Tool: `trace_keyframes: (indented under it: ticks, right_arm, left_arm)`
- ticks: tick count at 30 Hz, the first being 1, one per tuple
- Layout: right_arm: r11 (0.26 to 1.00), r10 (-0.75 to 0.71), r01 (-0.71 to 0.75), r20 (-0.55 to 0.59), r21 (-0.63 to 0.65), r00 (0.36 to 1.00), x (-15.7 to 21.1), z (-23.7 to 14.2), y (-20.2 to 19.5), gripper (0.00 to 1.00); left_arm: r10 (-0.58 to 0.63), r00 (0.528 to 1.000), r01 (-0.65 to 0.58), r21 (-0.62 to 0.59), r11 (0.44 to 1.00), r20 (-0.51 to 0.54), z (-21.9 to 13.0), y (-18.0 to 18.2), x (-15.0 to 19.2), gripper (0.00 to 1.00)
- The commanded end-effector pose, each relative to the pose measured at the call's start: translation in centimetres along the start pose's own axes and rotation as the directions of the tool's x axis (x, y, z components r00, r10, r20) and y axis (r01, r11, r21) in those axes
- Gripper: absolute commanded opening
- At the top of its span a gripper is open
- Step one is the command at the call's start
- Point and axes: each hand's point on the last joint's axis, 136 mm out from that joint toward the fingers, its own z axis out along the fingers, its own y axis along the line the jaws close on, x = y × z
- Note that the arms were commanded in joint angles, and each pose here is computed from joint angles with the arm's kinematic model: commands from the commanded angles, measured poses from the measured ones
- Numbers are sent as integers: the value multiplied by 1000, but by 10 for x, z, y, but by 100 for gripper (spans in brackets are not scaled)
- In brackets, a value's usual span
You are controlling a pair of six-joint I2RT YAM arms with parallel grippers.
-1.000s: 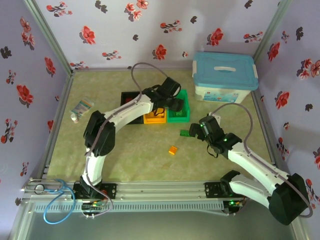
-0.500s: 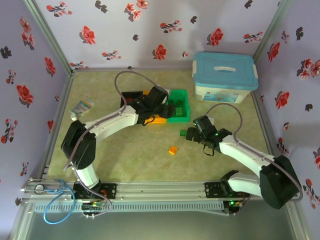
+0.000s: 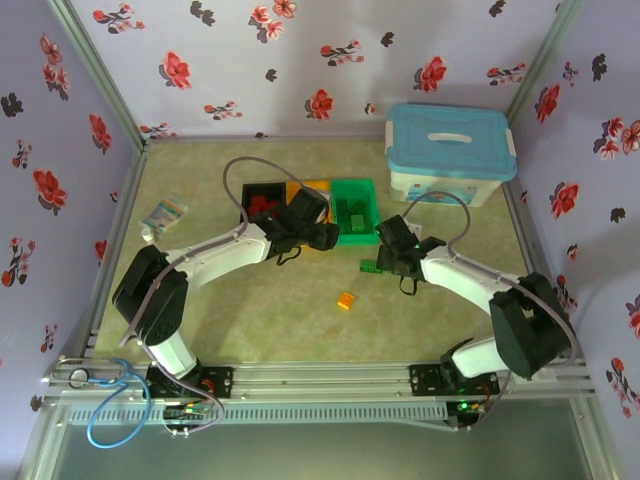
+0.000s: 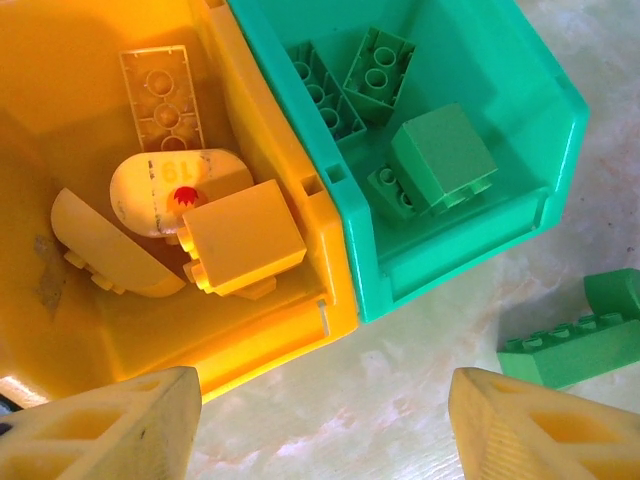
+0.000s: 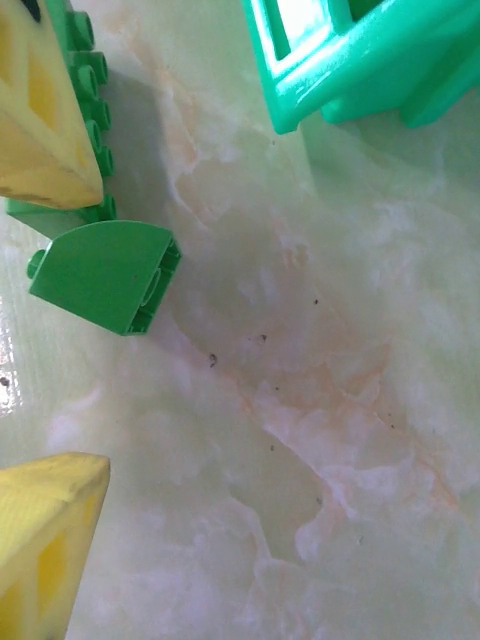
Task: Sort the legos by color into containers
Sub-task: Pick up the lego from the center of the table.
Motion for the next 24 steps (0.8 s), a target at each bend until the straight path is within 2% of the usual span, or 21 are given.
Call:
trace_keyframes:
  ticks: [1, 10, 24]
  right_arm:
    - [999, -2, 2, -3, 41, 1000, -7, 4, -5, 65]
    - [1000, -2, 4, -63, 24, 998, 6, 21, -2, 58]
    - [1000, 19, -19, -109, 1, 994, 24, 31, -1, 55]
  left_arm:
    - [-28, 999, 28, -2, 1000, 44, -7, 2, -8, 67]
    - [-36, 999, 36, -7, 999, 31, -1, 4, -1, 66]
    - [-50, 998, 50, -4, 999, 26, -2, 7, 9, 65]
